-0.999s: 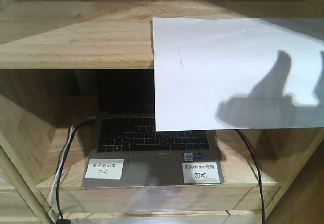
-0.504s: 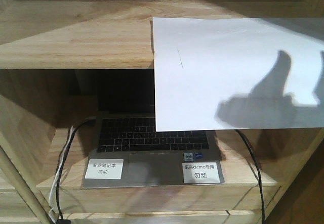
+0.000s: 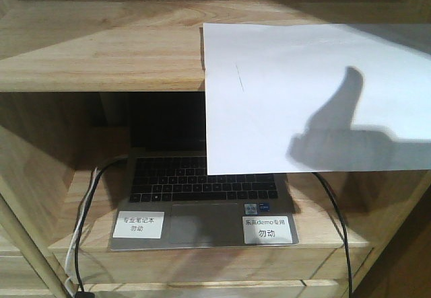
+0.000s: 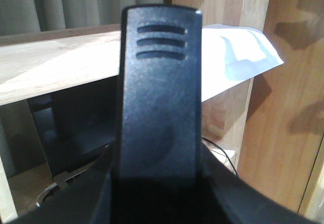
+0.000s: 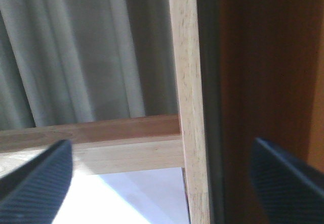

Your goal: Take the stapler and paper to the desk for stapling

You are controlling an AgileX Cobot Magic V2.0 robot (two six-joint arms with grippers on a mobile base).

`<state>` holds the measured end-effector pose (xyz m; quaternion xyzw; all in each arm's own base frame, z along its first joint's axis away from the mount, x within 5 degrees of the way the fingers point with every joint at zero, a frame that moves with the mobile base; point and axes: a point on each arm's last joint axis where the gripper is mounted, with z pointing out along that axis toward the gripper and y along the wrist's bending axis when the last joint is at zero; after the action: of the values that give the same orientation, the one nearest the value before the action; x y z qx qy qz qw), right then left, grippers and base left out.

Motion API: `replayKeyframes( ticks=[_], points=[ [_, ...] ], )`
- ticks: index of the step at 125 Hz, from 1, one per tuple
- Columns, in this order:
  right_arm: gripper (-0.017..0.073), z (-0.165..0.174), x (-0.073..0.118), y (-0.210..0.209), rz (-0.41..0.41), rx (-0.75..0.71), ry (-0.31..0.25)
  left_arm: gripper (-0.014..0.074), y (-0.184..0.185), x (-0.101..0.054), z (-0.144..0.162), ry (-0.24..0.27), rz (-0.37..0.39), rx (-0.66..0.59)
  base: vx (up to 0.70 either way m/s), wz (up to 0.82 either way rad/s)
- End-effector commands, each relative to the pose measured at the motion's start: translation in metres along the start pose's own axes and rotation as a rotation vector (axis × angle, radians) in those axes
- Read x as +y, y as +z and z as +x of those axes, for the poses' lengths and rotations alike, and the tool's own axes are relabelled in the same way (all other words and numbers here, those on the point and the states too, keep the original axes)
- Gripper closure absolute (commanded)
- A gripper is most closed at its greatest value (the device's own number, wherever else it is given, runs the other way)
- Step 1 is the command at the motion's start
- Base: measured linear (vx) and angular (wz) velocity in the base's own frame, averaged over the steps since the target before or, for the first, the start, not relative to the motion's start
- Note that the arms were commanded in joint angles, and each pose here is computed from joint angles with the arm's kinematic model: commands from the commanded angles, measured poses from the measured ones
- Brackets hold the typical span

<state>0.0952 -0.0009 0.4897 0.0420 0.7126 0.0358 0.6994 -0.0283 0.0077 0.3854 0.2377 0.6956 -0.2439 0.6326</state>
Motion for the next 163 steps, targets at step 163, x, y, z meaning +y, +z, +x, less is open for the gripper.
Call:
replayKeyframes(
  ticks=[163],
  points=[
    [-0.0059,0.065,-0.001,-0.022,-0.457,-0.414,1.192,0.0600,-0.001,0.000,-0.017,-0.011,0.012,-0.122,0.00,0.00]
  ],
)
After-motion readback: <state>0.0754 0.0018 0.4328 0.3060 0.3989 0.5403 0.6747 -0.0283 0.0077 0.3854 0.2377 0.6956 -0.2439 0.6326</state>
